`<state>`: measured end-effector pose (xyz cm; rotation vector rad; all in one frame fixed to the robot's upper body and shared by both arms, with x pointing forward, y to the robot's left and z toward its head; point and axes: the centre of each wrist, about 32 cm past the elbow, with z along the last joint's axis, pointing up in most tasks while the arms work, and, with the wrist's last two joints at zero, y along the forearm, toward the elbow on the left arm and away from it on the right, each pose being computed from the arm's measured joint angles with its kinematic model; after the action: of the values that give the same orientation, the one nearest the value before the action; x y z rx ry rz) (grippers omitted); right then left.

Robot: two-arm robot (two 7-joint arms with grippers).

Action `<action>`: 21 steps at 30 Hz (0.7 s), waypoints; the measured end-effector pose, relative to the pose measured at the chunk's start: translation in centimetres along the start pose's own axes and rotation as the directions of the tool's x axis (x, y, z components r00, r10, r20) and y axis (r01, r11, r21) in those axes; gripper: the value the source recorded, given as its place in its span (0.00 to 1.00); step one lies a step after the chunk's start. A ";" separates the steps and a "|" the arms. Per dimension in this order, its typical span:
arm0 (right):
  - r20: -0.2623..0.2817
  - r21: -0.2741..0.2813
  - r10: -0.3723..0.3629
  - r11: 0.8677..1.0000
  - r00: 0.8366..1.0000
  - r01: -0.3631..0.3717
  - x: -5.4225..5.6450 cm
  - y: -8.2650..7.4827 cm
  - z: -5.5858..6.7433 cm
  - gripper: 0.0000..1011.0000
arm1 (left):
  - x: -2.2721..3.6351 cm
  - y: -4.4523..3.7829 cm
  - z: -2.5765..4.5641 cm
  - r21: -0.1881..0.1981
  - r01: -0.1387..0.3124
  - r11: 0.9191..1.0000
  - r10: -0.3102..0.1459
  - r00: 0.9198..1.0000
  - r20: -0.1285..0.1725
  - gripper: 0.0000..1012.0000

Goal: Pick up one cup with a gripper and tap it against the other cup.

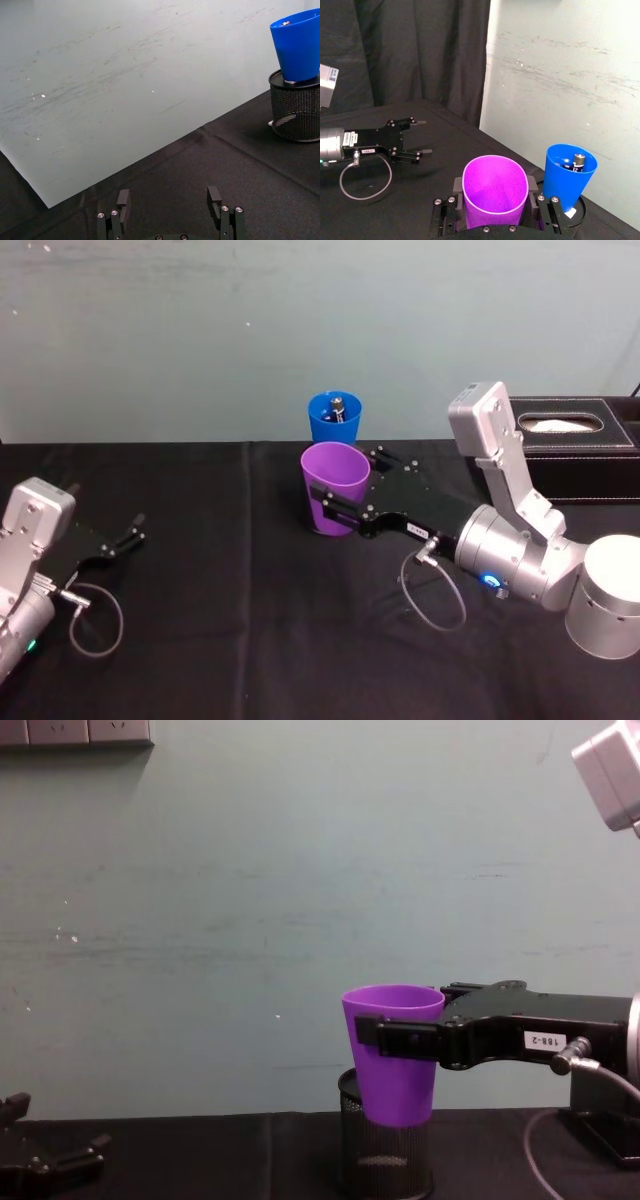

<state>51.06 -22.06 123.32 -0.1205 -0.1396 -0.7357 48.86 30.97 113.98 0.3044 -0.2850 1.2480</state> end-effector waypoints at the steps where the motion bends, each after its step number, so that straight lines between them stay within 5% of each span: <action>1: 0.000 0.000 0.000 1.000 1.000 0.000 0.0 0.0 0.0 0.72 | 0.00 0.00 0.00 0.000 0.000 1.000 0.000 1.000 0.000 0.99; 21: 0.005 0.001 0.000 1.000 1.000 0.000 0.0 -0.1 -0.2 0.72 | 0.00 0.00 0.00 0.000 0.000 1.000 0.000 1.000 0.000 0.99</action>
<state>51.01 -22.13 123.15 -0.1216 -0.1443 -0.7353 48.86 30.97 113.98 0.3045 -0.2850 1.2479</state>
